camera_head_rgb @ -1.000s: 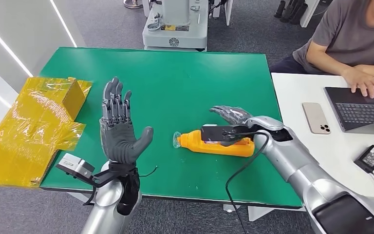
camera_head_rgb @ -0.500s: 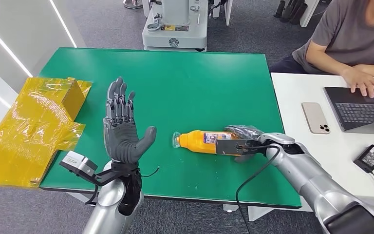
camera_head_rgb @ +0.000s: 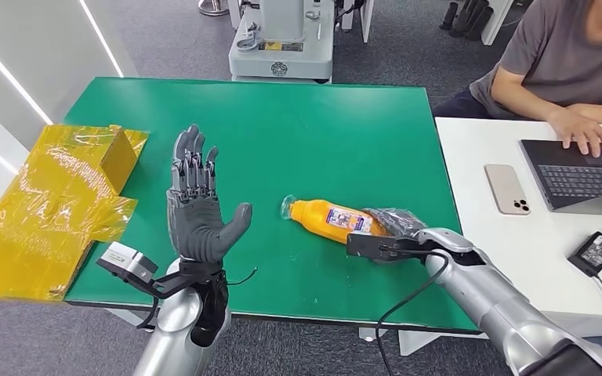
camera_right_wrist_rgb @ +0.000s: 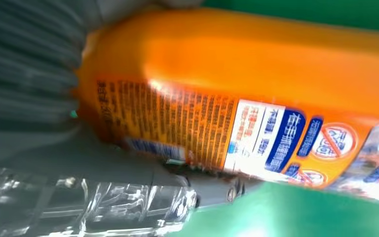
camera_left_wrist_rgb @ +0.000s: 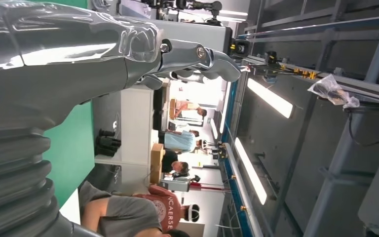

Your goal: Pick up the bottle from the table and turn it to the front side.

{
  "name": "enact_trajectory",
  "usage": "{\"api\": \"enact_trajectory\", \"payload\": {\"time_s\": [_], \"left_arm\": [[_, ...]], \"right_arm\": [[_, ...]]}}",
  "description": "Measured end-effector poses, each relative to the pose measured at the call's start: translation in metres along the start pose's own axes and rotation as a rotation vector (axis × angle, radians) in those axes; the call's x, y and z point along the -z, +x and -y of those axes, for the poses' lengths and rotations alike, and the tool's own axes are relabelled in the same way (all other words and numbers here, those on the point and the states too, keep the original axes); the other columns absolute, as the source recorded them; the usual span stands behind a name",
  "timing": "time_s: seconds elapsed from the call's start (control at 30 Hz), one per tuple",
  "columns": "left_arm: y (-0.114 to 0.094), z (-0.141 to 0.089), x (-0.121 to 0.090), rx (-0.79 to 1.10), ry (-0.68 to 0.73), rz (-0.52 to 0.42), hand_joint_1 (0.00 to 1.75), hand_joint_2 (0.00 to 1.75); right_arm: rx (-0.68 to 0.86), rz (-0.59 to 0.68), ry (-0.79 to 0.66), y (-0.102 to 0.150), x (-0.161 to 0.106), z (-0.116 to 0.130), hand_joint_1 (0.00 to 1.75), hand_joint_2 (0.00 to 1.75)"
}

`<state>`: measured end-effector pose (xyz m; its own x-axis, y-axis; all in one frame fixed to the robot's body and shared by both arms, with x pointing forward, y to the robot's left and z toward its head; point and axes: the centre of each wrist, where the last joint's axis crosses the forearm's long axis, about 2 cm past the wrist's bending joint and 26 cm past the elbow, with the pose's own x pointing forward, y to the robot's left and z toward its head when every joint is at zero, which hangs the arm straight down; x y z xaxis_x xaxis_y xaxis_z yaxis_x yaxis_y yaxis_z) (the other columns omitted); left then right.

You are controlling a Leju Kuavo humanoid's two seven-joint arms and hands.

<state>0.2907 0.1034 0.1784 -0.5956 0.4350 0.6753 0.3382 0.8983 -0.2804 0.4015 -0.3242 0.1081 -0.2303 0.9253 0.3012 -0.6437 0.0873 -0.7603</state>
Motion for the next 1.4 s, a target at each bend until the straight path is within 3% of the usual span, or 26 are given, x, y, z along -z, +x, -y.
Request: {"api": "enact_trajectory", "payload": {"time_s": [0.93, 1.0, 1.17, 1.4], "left_arm": [[0.0, -0.003, -0.001, 0.007, -0.003, -0.004, 0.0, 1.75], [0.0, -0.003, -0.001, 0.012, 0.003, 0.001, 0.0, 1.75], [0.0, -0.004, -0.005, 0.033, 0.031, 0.009, 0.0, 1.75], [-0.001, -0.004, -0.006, -0.118, 0.062, -0.065, 0.0, 1.75]], "right_arm": [[-0.025, 0.046, -0.096, 0.005, -0.001, -0.015, 1.75, 1.75], [-0.043, 0.07, -0.181, 0.01, 0.0, -0.019, 1.75, 1.75], [-0.067, 0.158, -0.624, 0.05, 0.005, -0.012, 1.75, 1.75], [0.091, 0.23, -1.004, 0.091, 0.0, -0.02, 1.75, 1.75]]}}
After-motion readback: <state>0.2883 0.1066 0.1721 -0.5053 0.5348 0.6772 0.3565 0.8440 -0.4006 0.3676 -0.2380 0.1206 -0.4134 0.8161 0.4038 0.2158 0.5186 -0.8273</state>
